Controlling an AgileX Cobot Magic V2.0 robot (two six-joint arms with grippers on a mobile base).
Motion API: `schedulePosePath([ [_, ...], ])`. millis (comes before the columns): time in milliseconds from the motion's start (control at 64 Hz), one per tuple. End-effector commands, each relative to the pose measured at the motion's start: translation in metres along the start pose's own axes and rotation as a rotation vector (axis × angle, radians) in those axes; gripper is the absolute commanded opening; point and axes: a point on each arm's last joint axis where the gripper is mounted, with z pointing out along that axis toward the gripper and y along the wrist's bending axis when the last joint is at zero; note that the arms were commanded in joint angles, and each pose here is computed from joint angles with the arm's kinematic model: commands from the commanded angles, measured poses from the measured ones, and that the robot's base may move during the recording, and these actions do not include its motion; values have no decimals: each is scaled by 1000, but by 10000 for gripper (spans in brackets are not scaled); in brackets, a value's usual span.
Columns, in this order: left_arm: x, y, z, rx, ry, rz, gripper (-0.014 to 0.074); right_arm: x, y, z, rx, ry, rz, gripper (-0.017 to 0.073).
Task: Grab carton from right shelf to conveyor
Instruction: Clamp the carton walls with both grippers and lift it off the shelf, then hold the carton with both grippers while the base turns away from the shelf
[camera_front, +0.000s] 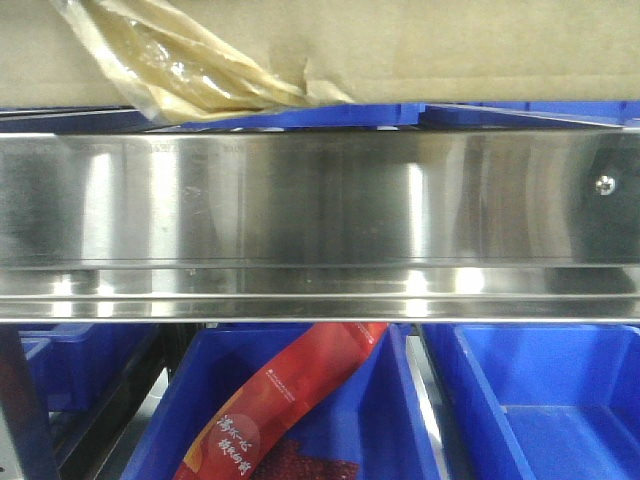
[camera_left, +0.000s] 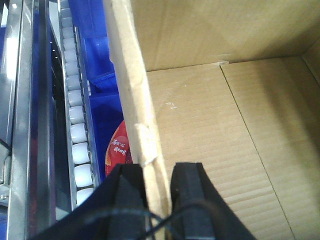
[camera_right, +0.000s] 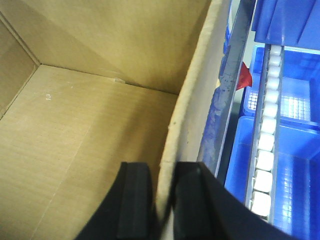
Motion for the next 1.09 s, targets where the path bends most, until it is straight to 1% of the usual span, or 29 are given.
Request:
schedulePosePath([
  [0, -1, 6, -11, -35, -45, 15, -10, -3, -5, -9, 50, -59, -45, -70],
  [1078, -1, 6, -11, -35, -45, 15, -10, -3, -5, -9, 50, -61, -45, -70],
])
